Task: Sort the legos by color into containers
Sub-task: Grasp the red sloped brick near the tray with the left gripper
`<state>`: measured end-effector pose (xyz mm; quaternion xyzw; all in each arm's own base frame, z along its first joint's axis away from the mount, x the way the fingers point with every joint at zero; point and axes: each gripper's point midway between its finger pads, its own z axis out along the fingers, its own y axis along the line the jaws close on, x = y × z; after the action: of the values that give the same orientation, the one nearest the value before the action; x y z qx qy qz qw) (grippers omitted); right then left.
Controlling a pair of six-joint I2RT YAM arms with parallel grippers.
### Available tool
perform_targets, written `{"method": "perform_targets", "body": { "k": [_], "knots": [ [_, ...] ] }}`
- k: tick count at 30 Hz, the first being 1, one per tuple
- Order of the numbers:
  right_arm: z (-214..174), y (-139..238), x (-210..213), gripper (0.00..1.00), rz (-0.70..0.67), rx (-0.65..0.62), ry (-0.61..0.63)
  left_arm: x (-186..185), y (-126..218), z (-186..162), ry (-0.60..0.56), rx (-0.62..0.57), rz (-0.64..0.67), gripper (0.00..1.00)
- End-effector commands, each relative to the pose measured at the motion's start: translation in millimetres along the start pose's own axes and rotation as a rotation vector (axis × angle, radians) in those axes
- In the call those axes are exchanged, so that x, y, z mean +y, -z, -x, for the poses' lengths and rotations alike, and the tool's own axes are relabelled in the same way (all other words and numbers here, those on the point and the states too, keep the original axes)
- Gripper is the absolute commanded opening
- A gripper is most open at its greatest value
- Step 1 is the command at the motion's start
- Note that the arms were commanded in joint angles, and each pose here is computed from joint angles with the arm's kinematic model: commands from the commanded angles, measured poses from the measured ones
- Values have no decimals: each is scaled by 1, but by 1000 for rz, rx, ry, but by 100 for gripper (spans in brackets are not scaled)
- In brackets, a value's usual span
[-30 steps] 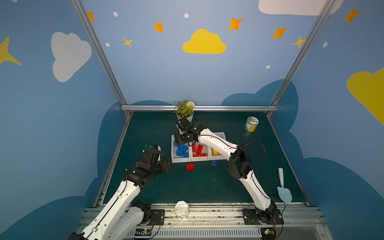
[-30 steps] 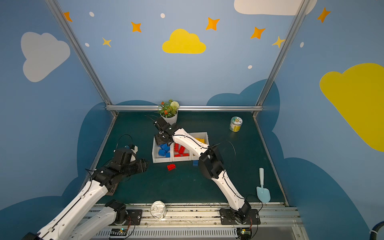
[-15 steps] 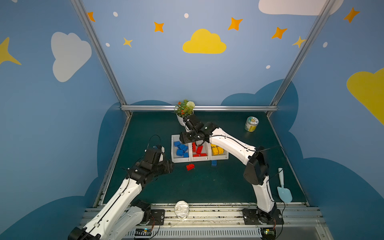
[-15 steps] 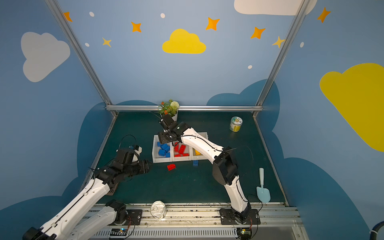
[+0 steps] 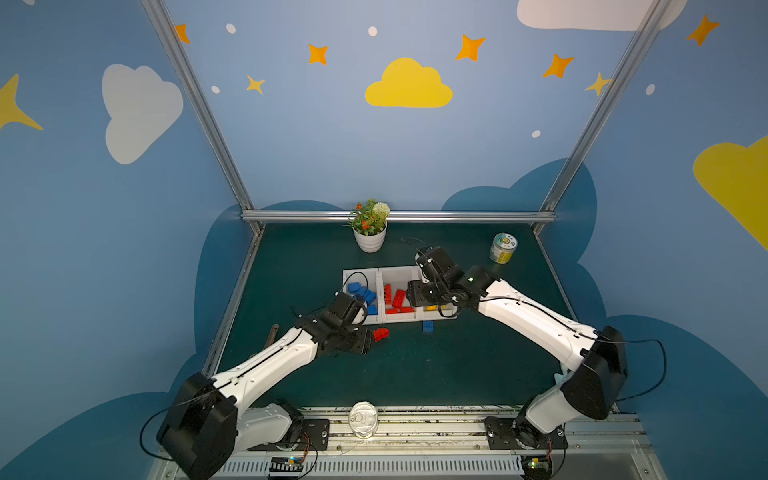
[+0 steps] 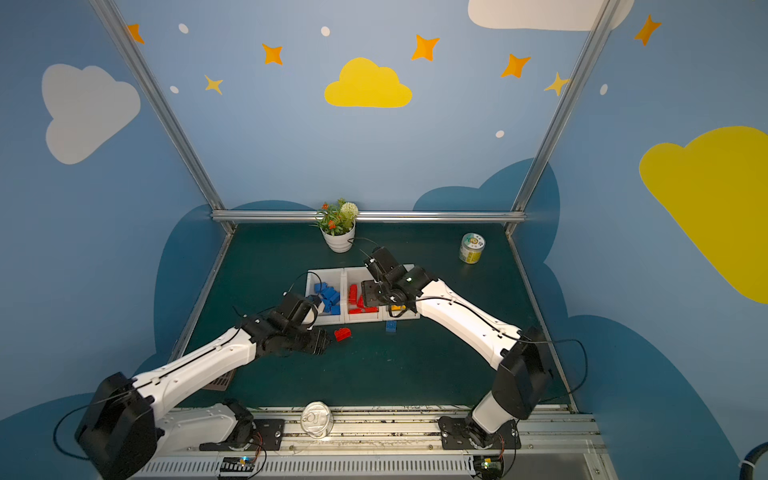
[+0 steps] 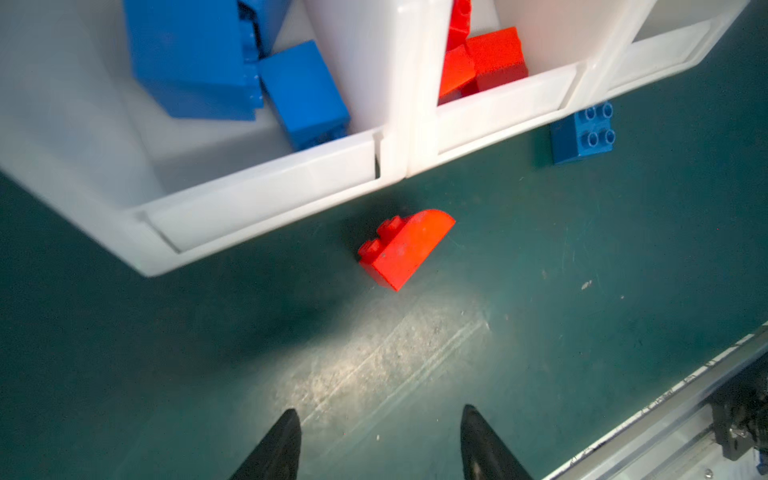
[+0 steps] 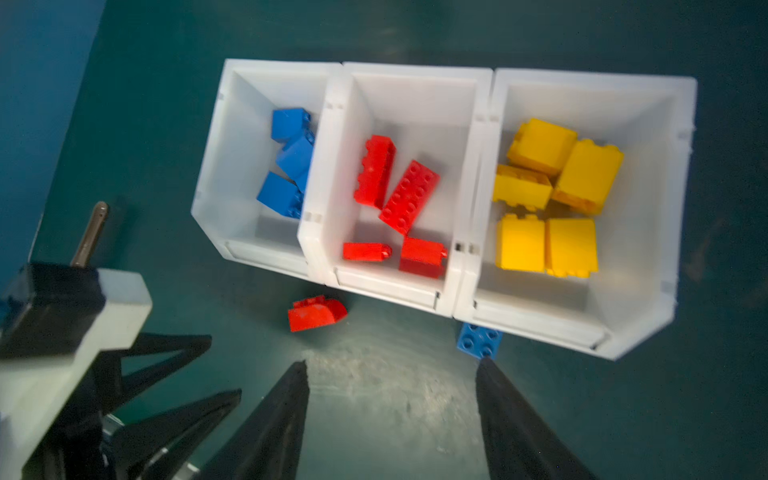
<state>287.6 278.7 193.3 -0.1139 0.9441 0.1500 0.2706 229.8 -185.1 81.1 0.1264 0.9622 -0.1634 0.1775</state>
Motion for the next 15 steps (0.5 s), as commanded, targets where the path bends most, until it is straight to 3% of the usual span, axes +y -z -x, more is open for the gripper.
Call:
{"method": "perform_targets", "body": {
  "k": [1,7,15],
  "knots": [
    [-2,17,-24,64,-40,-76,-76,-3,-9,12,-62,-2,19,62],
    [-16,40,-56,64,-69,-194,-121,-13,-30,24,-117,47,5,61],
    [-33,61,-83,65,-119,-212,-153,-16,-56,33,-160,114,28,64]
  ]
}}
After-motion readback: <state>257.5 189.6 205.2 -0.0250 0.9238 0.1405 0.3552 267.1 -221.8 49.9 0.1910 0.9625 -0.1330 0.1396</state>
